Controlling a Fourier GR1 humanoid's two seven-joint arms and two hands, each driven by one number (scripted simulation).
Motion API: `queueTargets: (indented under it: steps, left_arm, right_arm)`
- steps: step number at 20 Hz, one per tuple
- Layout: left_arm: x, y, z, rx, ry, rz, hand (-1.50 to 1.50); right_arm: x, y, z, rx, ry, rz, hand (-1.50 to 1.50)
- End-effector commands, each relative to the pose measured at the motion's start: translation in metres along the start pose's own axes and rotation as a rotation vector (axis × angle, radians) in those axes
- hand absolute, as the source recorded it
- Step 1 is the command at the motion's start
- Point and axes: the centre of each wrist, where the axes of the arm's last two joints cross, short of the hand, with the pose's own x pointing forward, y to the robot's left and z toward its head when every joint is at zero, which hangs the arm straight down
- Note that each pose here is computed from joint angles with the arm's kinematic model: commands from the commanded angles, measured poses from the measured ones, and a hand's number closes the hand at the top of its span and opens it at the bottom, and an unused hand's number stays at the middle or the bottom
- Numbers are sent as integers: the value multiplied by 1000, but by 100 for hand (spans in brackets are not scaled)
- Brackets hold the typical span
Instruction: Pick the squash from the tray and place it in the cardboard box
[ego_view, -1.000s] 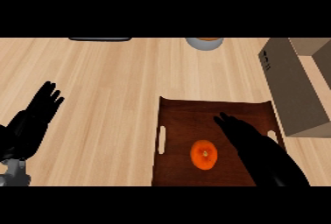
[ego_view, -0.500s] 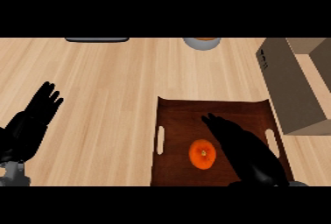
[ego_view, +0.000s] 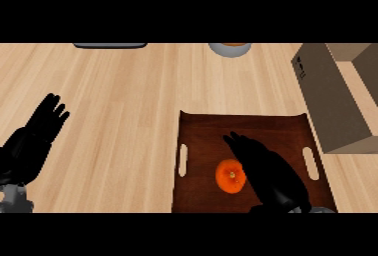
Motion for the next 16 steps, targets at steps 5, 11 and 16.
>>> queueTargets:
  steps: [5,11,16]
  left_arm:
    - [-7,-12,4,-12,1,25,0]
    - [12,-6,-1,16,-23,-14,0]
    - [-16,8,7,-9,3,5,0]
  right_arm:
    - [19,5,-5,-9,25,70,-150]
    - [22,16,-2,12,49,106,-150]
    - [26,18,-31,34,81,97,-150]
